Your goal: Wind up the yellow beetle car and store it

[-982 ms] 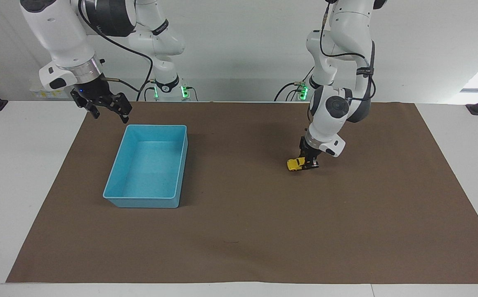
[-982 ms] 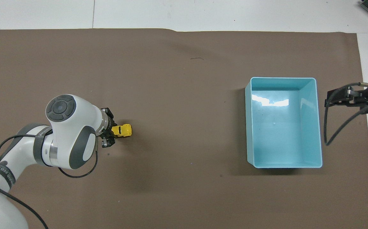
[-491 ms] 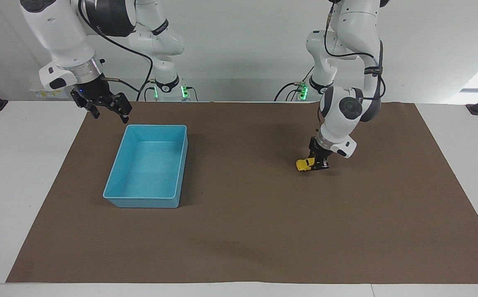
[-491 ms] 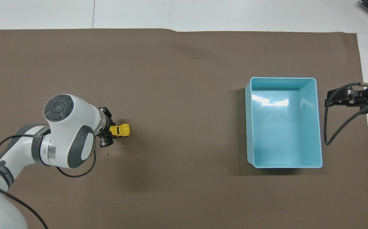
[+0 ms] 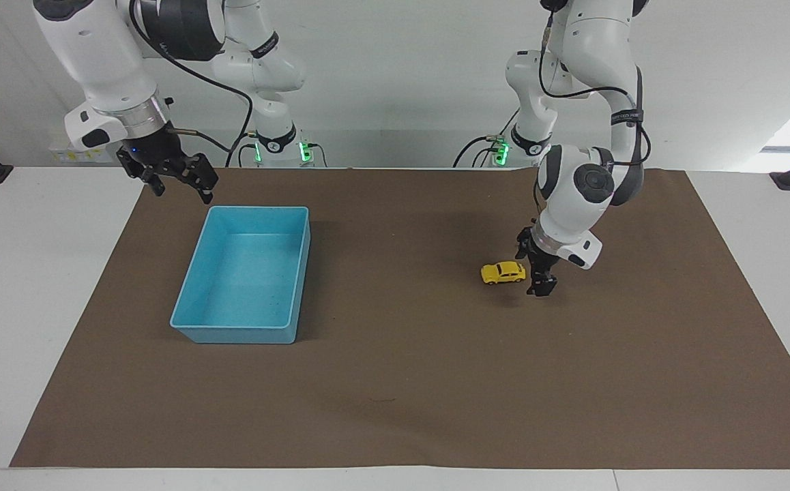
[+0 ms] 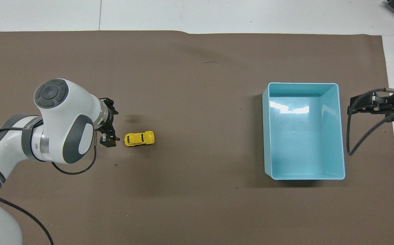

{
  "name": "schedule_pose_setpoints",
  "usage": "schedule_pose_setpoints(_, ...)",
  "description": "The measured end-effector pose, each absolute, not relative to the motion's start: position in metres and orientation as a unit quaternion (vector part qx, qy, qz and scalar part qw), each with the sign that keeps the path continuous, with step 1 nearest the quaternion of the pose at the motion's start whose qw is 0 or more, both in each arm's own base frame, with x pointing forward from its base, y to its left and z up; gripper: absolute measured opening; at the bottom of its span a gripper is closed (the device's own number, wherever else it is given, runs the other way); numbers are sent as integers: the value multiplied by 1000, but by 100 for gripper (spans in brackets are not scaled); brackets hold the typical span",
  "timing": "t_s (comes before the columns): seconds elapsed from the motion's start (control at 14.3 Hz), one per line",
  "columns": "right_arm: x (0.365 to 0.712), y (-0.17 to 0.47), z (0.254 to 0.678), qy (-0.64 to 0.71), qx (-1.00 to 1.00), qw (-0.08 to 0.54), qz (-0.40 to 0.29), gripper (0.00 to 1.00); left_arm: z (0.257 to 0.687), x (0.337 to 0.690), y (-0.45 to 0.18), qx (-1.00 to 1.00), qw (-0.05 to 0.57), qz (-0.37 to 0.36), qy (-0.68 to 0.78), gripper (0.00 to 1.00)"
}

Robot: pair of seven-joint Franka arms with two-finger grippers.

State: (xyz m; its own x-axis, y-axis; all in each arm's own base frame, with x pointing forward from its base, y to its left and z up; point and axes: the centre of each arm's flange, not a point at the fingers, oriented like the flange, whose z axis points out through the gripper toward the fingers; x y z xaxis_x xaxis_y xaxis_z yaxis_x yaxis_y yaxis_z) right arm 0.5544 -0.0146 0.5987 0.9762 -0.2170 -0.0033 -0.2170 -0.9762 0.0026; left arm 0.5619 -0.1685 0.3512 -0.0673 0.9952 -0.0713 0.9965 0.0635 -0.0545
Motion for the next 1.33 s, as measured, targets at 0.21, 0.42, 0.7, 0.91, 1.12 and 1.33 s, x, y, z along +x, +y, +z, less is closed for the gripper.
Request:
schedule_pose_setpoints(0.21, 554, -15, 597, -133, 991, 1, -3, 100, 351, 563, -166, 684, 7, -44, 728, 100)
schedule_pose_setpoints(0.42, 554, -14, 597, -173, 985, 1, -3, 100, 357, 568, -168, 686, 13, -38, 726, 100)
schedule_pose_setpoints(0.7, 553, 3, 597, -286, 958, 2, -4, 100, 366, 577, -170, 691, 22, -29, 722, 100)
schedule_pose_setpoints(0.91, 552, 11, 597, -383, 924, 3, -4, 100, 366, 580, -171, 710, 24, -28, 703, 100)
schedule_pose_setpoints(1.12, 553, 25, 594, -463, 886, -4, -6, 100, 368, 581, -171, 735, 27, -25, 677, 100)
schedule_pose_setpoints(1.33, 557, 57, 575, -522, 853, -14, 4, 100, 386, 590, -167, 755, 39, -16, 654, 100)
